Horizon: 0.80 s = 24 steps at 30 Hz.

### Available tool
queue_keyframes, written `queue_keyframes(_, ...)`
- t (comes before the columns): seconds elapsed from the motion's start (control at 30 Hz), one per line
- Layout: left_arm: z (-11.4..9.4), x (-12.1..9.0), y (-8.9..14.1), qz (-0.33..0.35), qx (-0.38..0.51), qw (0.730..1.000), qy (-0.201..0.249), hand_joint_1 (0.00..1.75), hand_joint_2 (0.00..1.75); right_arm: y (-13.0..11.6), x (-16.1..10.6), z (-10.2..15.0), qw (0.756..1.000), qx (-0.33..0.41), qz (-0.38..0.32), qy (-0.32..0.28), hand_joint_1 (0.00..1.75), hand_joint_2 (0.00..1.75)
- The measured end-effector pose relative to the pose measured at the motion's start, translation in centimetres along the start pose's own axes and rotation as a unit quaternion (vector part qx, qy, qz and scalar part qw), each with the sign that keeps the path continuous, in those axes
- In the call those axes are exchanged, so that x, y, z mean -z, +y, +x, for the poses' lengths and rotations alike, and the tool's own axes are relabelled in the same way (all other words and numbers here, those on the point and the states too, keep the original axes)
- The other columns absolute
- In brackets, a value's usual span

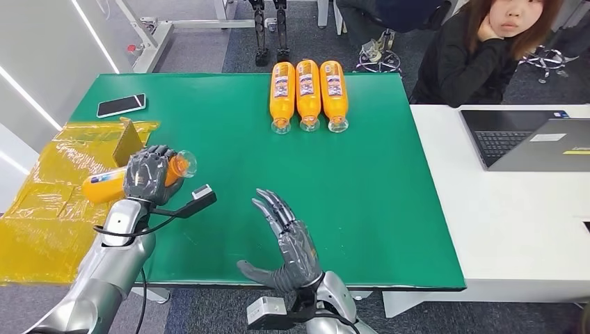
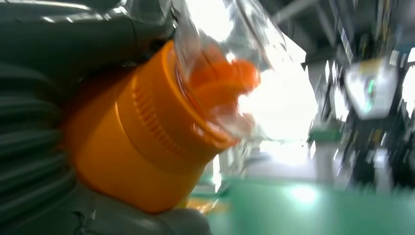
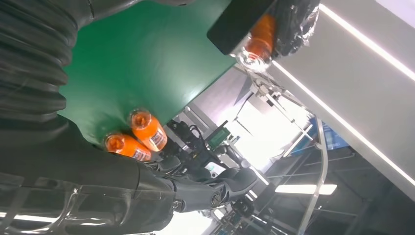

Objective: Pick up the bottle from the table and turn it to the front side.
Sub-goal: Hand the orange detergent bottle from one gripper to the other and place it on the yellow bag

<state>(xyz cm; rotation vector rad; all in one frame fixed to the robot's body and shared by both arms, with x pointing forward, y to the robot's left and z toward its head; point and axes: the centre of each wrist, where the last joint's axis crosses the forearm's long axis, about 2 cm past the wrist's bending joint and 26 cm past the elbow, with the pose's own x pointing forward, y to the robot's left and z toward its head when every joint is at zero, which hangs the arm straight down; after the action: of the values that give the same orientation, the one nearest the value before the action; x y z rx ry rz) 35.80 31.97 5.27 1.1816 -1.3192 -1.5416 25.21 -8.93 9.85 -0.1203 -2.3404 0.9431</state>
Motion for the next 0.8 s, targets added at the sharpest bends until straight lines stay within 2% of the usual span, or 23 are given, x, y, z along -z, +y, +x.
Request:
queue_keyframes(0.03,-0.1,-0.3,-0.4,-0.015,0.001,1.0,0.004,1.52,1.75,0.0,-0.3,0.0,1.0,-0.001,0.002,0.002,0.0,1.75)
queue_keyframes(0.07,-0.1,-0.6,-0.7,-0.025,0.002,1.0,0.006,1.43,1.75,-0.1,-0.6,0.0,1.0,-0.002,0.003,0.003,0.0,1.75)
queue_keyframes(0.1,-0.2,-0.8,-0.9,-0.032,0.003,0.999,0.006,1.21,1.75,-0.1,-0.8,0.0,1.0,-0.003,0.004,0.005,0.0,1.75)
queue_keyframes(0.13,-0.3,-0.9,-1.2,-0.039,0.004,0.999,0.007,1.23,1.75,-0.2,-1.0,-0.1,1.0,-0.003,0.005,0.006,0.0,1.75)
queue_keyframes(0.17,-0.3,-1.1,-1.3,-0.047,0.005,0.999,0.008,1.28,1.75,-0.2,-1.1,-0.1,1.0,-0.004,0.006,0.006,0.0,1.75)
queue_keyframes(0.2,-0.4,-1.2,-1.5,-0.057,0.006,0.998,0.012,1.43,1.75,-0.3,-1.3,-0.1,1.0,-0.006,0.007,0.007,0.0,1.75)
queue_keyframes(0.23,-0.5,-1.3,-1.6,-0.07,0.006,0.997,0.017,1.7,1.75,-0.3,-1.4,0.0,1.0,-0.008,0.01,0.008,0.0,1.75)
queue_keyframes(0.27,-0.6,-1.5,-1.8,-0.082,0.006,0.996,0.023,1.71,1.75,-0.4,-1.6,0.0,1.0,-0.01,0.013,0.009,0.0,1.75)
queue_keyframes(0.3,-0.8,-1.6,-1.9,-0.092,0.006,0.995,0.029,1.52,1.75,-0.5,-1.9,0.0,1.0,-0.012,0.016,0.01,0.0,1.75)
queue_keyframes(0.4,-1.4,-2.0,-2.2,-0.106,0.01,0.993,0.051,0.25,1.75,-0.7,-3.0,-0.1,0.999,-0.015,0.024,0.017,0.0,1.75)
queue_keyframes(0.43,-1.6,-2.3,-2.4,-0.109,0.011,0.992,0.059,0.0,1.75,-0.8,-3.4,-0.1,0.999,-0.015,0.026,0.019,0.0,1.75)
queue_keyframes(0.57,-2.3,-3.5,-3.4,-0.125,0.018,0.989,0.08,0.0,1.75,-1.0,-4.4,-0.4,0.999,-0.015,0.037,0.025,0.0,1.75)
queue_keyframes(0.8,-2.9,-4.6,-4.1,-0.139,0.029,0.986,0.091,0.0,1.75,-1.3,-4.4,-1.1,0.999,-0.011,0.039,0.018,0.0,1.75)
